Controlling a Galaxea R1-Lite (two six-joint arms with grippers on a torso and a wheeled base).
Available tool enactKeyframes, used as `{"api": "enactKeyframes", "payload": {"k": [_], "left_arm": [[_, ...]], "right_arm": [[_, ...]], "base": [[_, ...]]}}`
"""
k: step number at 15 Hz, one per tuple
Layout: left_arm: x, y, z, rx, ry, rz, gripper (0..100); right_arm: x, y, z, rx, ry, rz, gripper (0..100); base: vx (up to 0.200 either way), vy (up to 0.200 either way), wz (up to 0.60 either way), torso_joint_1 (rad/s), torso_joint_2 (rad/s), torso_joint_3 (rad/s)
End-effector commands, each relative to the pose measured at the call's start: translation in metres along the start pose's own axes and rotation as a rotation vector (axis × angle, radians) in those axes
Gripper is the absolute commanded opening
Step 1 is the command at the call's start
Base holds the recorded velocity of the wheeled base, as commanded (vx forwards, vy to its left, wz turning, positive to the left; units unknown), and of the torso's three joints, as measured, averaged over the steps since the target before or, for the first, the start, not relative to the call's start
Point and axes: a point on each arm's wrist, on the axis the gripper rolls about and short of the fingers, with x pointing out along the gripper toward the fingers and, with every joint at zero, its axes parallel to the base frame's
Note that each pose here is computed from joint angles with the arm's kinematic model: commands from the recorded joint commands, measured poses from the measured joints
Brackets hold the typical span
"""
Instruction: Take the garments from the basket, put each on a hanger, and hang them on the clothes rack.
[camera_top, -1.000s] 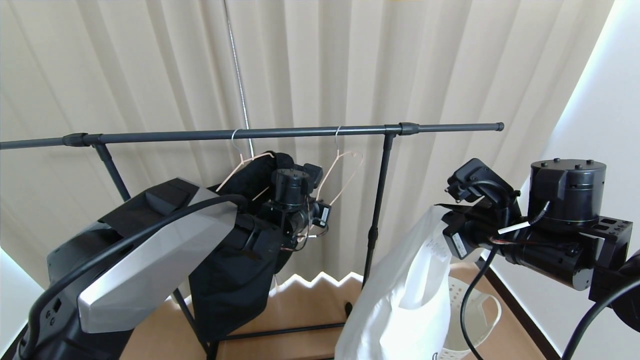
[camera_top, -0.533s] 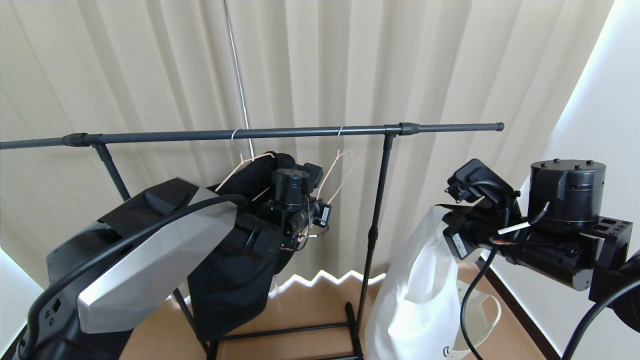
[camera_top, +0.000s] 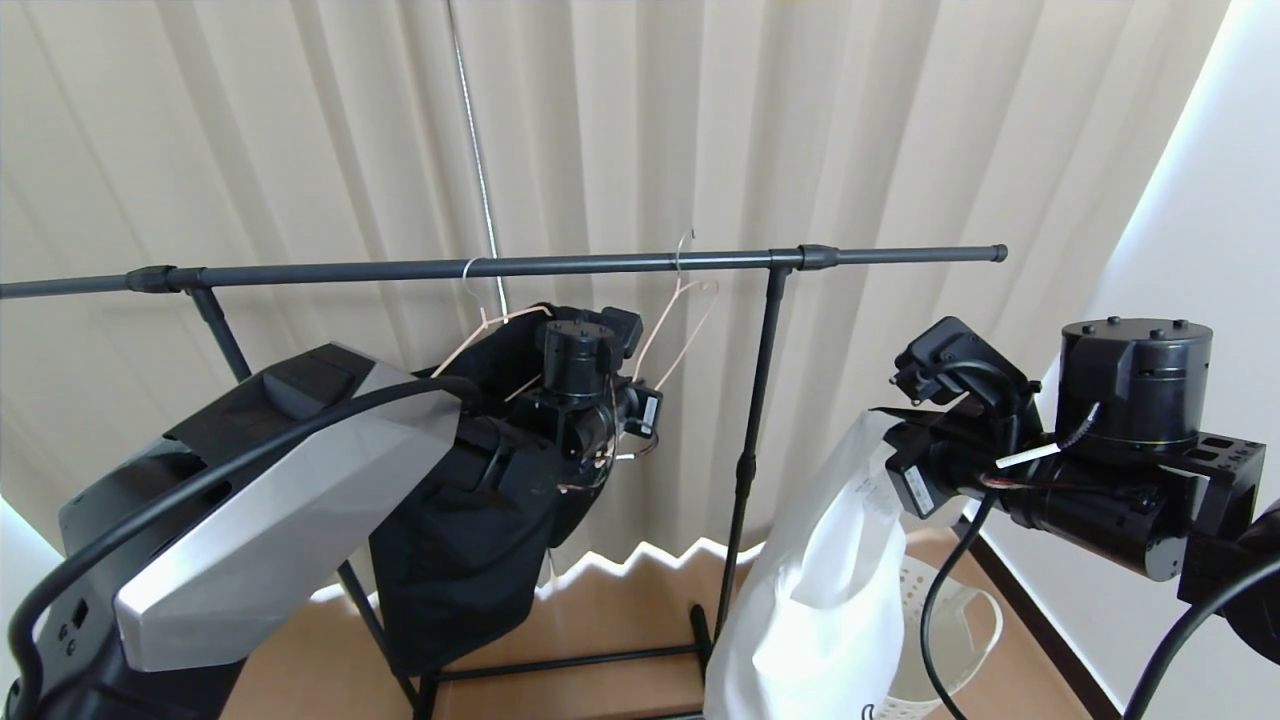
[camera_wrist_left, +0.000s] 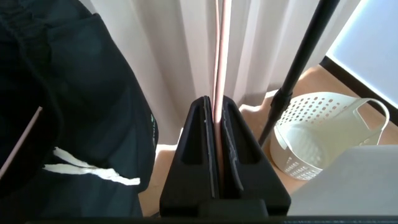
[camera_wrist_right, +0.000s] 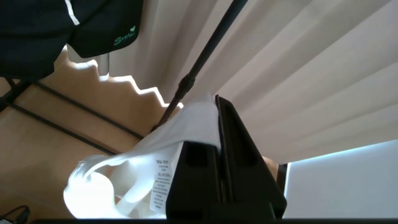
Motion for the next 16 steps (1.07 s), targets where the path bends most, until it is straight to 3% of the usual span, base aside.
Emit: {"api": "enactKeyframes", "payload": {"k": [1,8,10,16], "left_arm": [[-0.003,0.000,0.005,-0.002,-0.014,0.000,0],[-0.019,0.001,0.010,-0.012,-0.005,-0.005,0],[-0.025,0.001,0.012,-0.016,-0.036,-0.006,0],[-0.081,-0.001,0.013,-0.015,-0.073,-0.029,0]], "right_arm": [[0.000,0.000,0.000,-0.001,0.000,0.001,0],[-0.001,0.000,0.001,0.000,-0.003,0.000,0],[-0.001,0.000,0.001,0.000,-0.003,0.000,0],[-0.001,0.000,0.000,0.000,-0.003,0.000,0]], "base": [[0.000,0.000,0.00,0.000,0.00,0.000],[0.000,0.000,0.00,0.000,0.00,0.000],[0.000,0.000,0.00,0.000,0.00,0.000],[0.000,0.000,0.00,0.000,0.00,0.000]]}}
